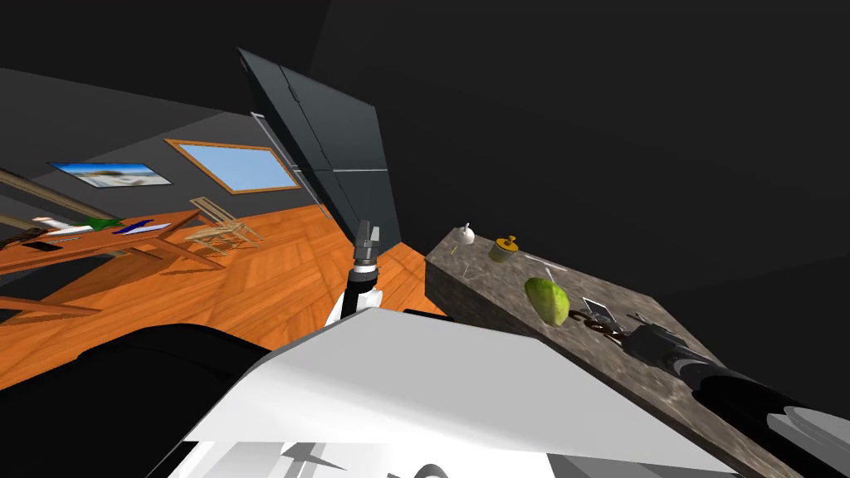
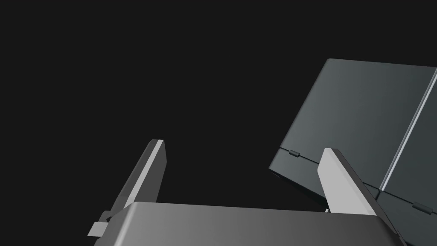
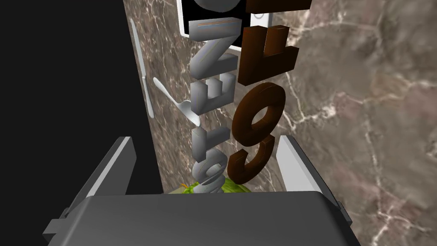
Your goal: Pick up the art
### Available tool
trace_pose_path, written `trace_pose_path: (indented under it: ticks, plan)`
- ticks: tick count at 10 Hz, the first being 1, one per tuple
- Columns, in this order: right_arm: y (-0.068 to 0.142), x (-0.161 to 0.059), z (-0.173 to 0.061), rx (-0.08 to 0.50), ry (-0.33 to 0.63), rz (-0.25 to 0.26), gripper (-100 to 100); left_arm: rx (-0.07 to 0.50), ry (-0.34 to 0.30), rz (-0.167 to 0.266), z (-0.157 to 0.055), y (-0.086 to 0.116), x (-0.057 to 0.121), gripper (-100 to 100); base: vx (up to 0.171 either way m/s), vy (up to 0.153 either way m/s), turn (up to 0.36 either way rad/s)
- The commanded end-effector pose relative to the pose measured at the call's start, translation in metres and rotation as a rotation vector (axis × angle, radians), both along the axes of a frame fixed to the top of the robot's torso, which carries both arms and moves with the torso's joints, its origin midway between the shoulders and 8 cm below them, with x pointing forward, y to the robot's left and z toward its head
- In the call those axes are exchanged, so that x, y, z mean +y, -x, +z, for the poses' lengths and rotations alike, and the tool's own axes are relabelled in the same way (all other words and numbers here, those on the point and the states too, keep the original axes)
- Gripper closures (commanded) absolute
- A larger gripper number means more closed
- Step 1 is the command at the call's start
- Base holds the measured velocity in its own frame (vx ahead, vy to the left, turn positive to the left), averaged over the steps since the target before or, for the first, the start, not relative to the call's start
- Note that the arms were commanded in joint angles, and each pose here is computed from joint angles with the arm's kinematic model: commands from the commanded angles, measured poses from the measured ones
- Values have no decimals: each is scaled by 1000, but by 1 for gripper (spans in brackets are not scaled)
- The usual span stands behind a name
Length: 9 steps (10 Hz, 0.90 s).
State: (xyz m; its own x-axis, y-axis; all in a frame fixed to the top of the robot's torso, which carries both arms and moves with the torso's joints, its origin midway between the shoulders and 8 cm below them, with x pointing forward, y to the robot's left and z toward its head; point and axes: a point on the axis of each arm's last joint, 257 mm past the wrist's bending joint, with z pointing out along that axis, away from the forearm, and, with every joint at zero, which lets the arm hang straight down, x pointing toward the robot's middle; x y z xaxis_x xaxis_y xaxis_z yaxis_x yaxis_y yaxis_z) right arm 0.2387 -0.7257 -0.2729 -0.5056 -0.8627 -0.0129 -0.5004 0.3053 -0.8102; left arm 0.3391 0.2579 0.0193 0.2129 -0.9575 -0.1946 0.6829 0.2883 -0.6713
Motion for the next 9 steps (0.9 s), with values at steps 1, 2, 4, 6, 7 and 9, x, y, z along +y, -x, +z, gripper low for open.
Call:
trace_pose_path:
  ticks: [1,2,4,6,7,9]
  plan:
    - [0,0,0,0,0,0,-100,0,0,0,0,0,0,0,17,30,9]
    - [0,0,0,1,-2,-2,0,0,0,0,0,0,0,0,4,7,-3]
    - [0,0,0,0,-1,-1,100,0,0,0,0,0,0,0,0,0,0]
    - [-1,-1,2,-3,1,-1,100,0,0,0,0,0,0,0,0,0,0]
    - [-1,-1,2,-3,2,-1,100,0,0,0,0,0,0,0,0,0,0]
    - [-1,-1,2,-3,2,-1,0,0,0,0,0,0,0,0,0,0,0]
